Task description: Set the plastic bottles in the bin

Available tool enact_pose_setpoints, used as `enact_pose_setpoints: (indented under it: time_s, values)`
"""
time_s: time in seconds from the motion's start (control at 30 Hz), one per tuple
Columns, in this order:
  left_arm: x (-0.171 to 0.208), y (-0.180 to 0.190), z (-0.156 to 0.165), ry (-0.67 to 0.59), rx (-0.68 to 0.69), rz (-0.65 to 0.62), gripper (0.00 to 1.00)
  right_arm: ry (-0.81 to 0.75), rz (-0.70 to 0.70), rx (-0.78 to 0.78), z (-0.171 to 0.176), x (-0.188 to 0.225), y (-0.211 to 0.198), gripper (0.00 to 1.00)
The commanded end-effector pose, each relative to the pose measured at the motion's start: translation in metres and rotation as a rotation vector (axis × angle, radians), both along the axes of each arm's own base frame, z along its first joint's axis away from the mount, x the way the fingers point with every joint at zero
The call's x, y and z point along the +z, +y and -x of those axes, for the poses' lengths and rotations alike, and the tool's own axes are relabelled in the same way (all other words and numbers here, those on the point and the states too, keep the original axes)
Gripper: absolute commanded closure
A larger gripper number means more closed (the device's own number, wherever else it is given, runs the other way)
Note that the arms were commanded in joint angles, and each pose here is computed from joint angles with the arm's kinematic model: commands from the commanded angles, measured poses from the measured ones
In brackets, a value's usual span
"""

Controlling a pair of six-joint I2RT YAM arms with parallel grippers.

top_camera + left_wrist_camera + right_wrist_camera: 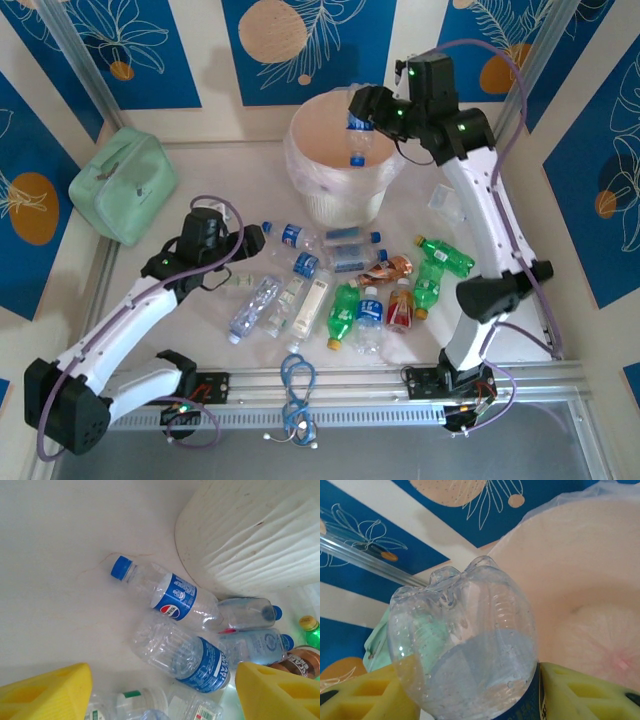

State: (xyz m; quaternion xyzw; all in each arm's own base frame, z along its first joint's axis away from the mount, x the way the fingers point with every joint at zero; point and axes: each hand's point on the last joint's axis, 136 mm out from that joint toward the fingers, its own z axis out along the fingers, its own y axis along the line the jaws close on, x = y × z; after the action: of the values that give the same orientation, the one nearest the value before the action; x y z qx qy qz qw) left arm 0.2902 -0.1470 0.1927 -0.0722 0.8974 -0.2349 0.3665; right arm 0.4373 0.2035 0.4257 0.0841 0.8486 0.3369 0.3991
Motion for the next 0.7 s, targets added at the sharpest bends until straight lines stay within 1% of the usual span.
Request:
enact_pose_setpoints:
  time_s: [0.0, 0.17, 0.4, 0.5, 0.67]
  values:
    - [-0.013, 0.007, 0.018, 0.037, -0.012, -0.030, 0.25, 0.008, -0.055, 0.034, -0.010, 0.007, 0.007, 0.44]
    - [-0.020, 0.006, 0.022, 0.055, -0.006, 0.000, 0.25, 0.060, -0.062, 0.032, -0.034, -0.014, 0.010, 0.44]
    - [-0.015, -0.001, 0.018, 0.046, -0.031, 0.005, 0.24, 0.143, -0.017, 0.001, -0.049, -0.052, 0.006, 0.32]
    - [-0.017, -0.001, 0.018, 0.050, -0.034, -0.007, 0.24, 0.144, -0.016, -0.005, -0.049, -0.052, 0.004, 0.28]
    - [-0.020, -0.002, 0.019, 0.055, -0.047, -0.010, 0.23, 0.107, -0.016, -0.004, -0.043, -0.033, 0.001, 0.23]
